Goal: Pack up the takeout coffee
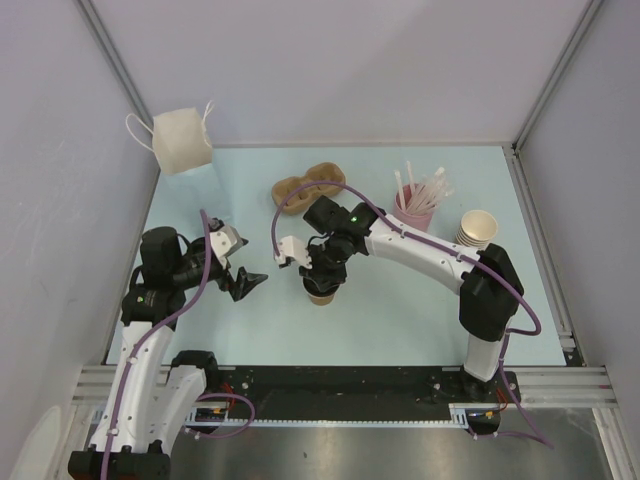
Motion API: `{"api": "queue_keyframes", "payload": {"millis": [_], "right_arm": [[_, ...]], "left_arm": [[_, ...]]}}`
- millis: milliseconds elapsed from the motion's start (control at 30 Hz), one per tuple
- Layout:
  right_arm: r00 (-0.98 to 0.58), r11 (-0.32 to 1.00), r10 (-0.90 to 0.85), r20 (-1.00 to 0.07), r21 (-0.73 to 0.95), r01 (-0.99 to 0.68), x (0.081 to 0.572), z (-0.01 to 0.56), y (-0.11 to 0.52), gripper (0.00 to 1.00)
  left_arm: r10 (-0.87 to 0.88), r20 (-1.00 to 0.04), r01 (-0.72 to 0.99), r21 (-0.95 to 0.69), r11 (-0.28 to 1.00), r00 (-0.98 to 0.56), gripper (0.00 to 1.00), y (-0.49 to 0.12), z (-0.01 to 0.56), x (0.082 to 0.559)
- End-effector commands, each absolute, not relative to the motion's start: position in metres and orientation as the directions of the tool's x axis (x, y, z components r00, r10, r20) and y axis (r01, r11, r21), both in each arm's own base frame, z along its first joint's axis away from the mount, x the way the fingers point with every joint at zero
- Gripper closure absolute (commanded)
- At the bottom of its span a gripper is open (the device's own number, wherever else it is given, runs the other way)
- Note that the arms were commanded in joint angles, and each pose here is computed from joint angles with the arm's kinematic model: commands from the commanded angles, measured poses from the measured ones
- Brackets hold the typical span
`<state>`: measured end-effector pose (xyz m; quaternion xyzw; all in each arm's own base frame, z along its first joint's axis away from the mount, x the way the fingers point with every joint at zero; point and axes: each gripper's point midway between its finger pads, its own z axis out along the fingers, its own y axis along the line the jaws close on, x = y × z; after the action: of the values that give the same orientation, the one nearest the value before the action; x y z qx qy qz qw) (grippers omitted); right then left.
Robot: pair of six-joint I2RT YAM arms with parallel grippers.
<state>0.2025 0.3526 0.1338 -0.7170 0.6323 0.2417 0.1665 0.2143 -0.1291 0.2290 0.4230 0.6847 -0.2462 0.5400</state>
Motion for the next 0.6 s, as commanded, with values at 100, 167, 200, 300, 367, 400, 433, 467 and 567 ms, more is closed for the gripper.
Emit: {"api": "queue_keyframes", "payload": {"millis": [100,167,200,300,367,400,433,467,567], "right_arm": [[0.090,-0.165,-0.803,-0.588,0.074,-0.984,0.195,0.152,0.354,1.00],[0.093,-0.166,-0.799,-0.594,0.070,-0.984,0.196,0.153,0.355,1.00],[0.092,-0.167,-0.799,-0.594,0.071,-0.983,0.196,0.152,0.356,1.00],[0.085,-0.144,-0.795,-0.601,0.052,-0.988,0.201,0.153,0.360,1.00],[0.081,-0.133,-0.793,-0.604,0.043,-0.990,0.203,0.153,0.361,1.00],[0.082,-0.132,-0.793,-0.604,0.038,-0.991,0.204,0.153,0.361,1.00],[0.080,-0.129,-0.793,-0.604,0.038,-0.991,0.205,0.153,0.361,1.00],[0.081,-0.129,-0.793,-0.603,0.037,-0.991,0.205,0.152,0.361,1.00],[0.076,-0.125,-0.795,-0.602,0.041,-0.991,0.205,0.151,0.360,1.00]], "left_arm": [[0.311,-0.950,0.857,0.155,0.491,-0.006,0.00,-0.132,0.234,0.214],[0.311,-0.950,0.857,0.153,0.492,-0.008,0.00,-0.131,0.233,0.214],[0.311,-0.950,0.857,0.153,0.492,-0.008,0.00,-0.131,0.233,0.214],[0.313,-0.950,0.856,0.158,0.492,-0.005,0.01,-0.131,0.233,0.215],[0.312,-0.950,0.857,0.155,0.492,-0.007,0.01,-0.131,0.233,0.214],[0.312,-0.950,0.856,0.155,0.493,-0.007,0.01,-0.131,0.233,0.214],[0.311,-0.950,0.856,0.154,0.493,-0.008,0.01,-0.131,0.233,0.214],[0.312,-0.950,0.856,0.155,0.493,-0.008,0.01,-0.131,0.233,0.215],[0.312,-0.950,0.856,0.155,0.493,-0.008,0.01,-0.131,0.233,0.215]]}}
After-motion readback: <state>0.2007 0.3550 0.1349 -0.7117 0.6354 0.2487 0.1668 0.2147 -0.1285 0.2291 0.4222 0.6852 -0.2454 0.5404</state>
